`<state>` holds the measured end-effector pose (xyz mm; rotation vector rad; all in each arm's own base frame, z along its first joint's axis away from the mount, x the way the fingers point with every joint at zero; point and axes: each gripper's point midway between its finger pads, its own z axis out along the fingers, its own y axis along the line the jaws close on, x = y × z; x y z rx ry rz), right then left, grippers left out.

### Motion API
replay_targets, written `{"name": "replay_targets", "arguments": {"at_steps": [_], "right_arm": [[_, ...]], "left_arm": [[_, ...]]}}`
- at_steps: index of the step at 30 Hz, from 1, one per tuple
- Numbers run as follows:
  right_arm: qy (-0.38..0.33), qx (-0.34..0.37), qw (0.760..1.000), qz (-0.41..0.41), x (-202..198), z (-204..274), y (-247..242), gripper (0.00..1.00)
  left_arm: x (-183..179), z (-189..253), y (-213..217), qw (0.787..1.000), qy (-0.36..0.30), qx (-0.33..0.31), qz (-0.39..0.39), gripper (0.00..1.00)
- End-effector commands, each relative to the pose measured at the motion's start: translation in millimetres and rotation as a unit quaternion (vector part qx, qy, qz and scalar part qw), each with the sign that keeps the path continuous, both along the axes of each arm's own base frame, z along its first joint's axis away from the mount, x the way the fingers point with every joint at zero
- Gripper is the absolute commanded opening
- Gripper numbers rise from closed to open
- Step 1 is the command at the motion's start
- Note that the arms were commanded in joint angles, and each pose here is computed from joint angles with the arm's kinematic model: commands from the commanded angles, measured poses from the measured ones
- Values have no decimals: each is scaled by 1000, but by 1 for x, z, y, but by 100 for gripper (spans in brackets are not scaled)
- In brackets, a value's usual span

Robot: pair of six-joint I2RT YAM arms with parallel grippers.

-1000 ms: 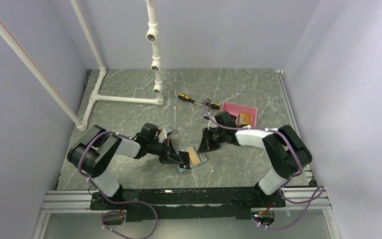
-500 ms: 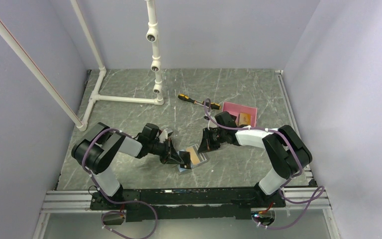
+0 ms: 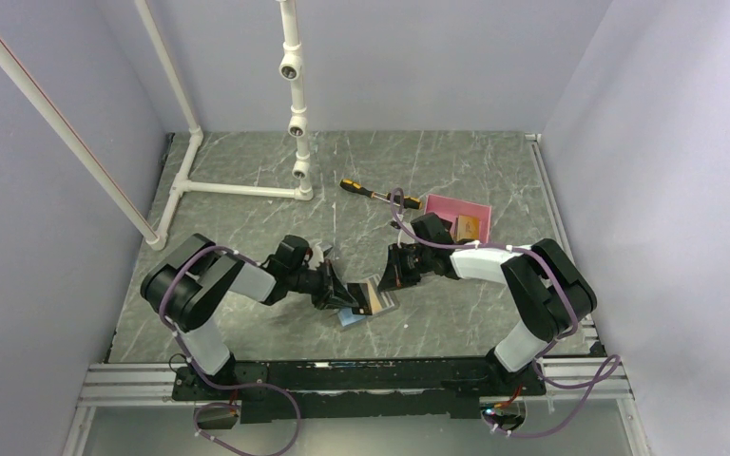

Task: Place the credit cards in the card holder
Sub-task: Insert the credit card into the card holder.

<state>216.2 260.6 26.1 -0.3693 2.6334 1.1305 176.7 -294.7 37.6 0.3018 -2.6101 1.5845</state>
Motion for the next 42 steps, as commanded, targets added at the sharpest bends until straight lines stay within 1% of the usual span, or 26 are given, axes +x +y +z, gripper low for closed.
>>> {"name": "replay_targets", "arguments": {"at_steps": [1,6,15,19,26,33,42], "right_arm": [[-10,-21,1000,-5,-1,-11,-7,4],[-11,-23,1000,-4,-2,-10,-7,4],[-9,-25,1000,-2,-4,-13,-9,3],[-8,-27,1000,-3,-5,-14,-10,3],[-7,-27,1000,-3,-6,-15,-10,2],[-1,-30,1000,0,-7,-19,-10,2],[2,-29,1000,2,-8,-19,-8,2]], "left_arm": [[8,-10,-5,999,-8,12,29,0],[11,-14,-4,999,-16,19,39,0],[13,-15,7,996,-44,61,46,0],[17,-13,8,996,-50,60,45,0],[22,-11,9,995,-67,69,36,0],[27,-8,16,991,-88,101,15,0],[32,-6,5,993,-95,69,7,0]]}}
